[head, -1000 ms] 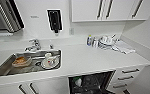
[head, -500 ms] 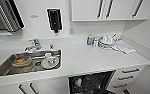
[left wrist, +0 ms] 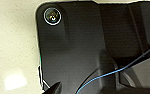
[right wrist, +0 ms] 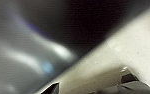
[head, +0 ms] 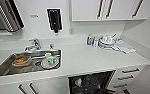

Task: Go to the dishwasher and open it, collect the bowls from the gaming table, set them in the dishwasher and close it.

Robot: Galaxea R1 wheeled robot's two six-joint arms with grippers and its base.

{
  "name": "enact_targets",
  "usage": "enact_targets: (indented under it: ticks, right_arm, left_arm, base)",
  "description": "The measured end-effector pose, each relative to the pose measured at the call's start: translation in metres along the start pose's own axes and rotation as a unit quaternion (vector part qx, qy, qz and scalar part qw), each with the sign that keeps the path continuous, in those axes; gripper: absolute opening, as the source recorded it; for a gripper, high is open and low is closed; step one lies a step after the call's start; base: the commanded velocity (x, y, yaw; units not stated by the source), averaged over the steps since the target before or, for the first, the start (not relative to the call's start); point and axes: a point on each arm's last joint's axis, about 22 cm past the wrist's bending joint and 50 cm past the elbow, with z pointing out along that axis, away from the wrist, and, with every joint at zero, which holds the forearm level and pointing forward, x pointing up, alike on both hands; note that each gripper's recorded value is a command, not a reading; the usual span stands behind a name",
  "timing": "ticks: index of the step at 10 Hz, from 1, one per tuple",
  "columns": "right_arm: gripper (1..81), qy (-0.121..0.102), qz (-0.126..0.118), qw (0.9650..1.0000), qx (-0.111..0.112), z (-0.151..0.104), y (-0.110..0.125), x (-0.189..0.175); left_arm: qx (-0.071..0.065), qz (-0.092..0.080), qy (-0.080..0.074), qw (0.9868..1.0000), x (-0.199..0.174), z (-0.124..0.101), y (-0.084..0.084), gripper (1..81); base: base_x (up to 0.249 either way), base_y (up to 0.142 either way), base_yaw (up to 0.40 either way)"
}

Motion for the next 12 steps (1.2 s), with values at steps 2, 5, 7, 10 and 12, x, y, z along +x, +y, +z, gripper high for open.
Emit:
enact_targets:
  ticks: [2, 5, 7, 10, 12]
  right_arm:
    - [81.1, 0.025, -0.009, 0.9987, 0.045, -0.007, -0.039, 0.035]
    - [81.1, 0.031, 0.007, 0.9931, 0.113, -0.027, -0.109, 0.076]
    - [81.1, 0.029, 0.009, 0.9913, 0.128, -0.041, -0.115, 0.083]
    - [81.1, 0.01, 0.019, 0.9953, 0.094, -0.039, -0.064, 0.045]
    - [81.1, -0.026, -0.001, 0.9984, 0.051, -0.03, -0.01, -0.021]
  left_arm:
    - [0.0, 0.0, 0.001, 1.0, 0.001, 0.0, 0.0, 81.1]
    - [-0.006, 0.0, 0.0, 1.0, 0.001, 0.002, 0.009, 81.1]
    - [-0.005, 0.0, 0.0, 1.0, 0.001, 0.002, 0.008, 81.1]
    - [-0.005, 0.0, 0.001, 1.0, 0.001, 0.002, 0.008, 81.1]
    - [-0.005, 0.001, 0.001, 1.0, 0.001, 0.002, 0.008, 81.1]
  base:
    - [0.0, 0.0, 0.0]
    - [0.0, 0.0, 0.0]
    - [0.0, 0.0, 0.0]
    - [0.0, 0.0, 0.0]
    - [0.0, 0.0, 0.0]
